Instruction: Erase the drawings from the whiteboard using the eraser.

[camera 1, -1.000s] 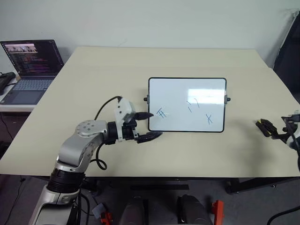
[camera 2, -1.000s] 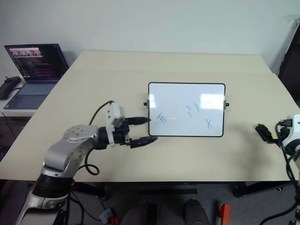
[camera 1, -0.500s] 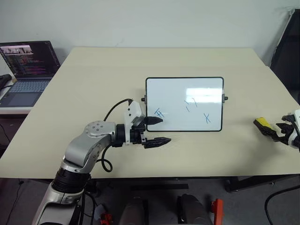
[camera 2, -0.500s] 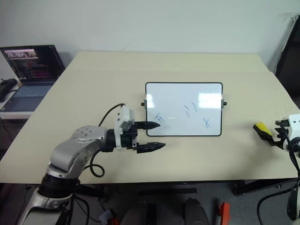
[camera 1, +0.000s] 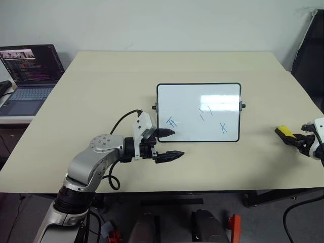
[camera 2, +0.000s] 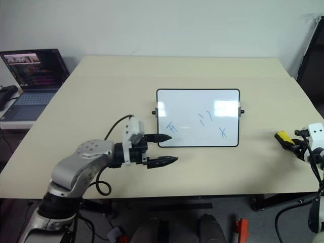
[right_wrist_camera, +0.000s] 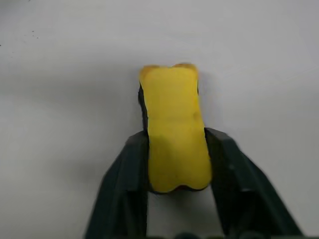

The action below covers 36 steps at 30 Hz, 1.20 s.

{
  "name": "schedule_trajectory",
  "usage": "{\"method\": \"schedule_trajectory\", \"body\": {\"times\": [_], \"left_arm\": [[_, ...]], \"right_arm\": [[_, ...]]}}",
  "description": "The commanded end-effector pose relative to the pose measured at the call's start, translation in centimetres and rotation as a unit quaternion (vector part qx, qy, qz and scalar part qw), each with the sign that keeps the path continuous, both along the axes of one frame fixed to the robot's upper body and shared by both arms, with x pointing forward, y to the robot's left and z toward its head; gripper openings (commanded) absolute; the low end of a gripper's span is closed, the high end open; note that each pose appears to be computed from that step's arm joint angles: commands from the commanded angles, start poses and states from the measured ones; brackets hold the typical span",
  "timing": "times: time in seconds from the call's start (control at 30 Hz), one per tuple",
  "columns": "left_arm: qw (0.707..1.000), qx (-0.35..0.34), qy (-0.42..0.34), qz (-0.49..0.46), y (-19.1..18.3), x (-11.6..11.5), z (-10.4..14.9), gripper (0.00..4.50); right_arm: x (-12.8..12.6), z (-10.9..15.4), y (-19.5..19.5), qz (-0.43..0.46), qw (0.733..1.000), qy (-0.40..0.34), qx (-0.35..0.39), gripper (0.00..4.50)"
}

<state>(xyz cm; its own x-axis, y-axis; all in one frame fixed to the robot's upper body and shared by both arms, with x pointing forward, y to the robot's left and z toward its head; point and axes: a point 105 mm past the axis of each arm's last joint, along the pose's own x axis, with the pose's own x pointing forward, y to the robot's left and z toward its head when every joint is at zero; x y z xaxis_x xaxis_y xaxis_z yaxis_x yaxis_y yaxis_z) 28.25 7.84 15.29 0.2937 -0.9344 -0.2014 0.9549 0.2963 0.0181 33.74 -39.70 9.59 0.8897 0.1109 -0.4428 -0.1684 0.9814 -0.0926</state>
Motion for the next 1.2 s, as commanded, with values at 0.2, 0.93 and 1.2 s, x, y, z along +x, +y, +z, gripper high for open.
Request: {"method": "schedule_trajectory", "body": {"times": [0.2,0.93,1.2], "left_arm": [[1.0,-0.003,-0.024,-0.002,0.3,-0.3,1.1,4.5],[0.984,0.002,-0.108,0.144,9.6,1.8,-0.3,4.5],[0.979,0.028,-0.14,0.144,9.6,1.1,1.1,4.5]], "right_arm": [[0.3,1.9,-0.1,0.006,0.999,-0.041,0.006,0.96],[1.7,10.3,33.5,0.418,0.871,-0.234,-0.109,0.96],[5.4,6.5,34.7,0.398,0.876,-0.216,-0.167,0.96]]}}
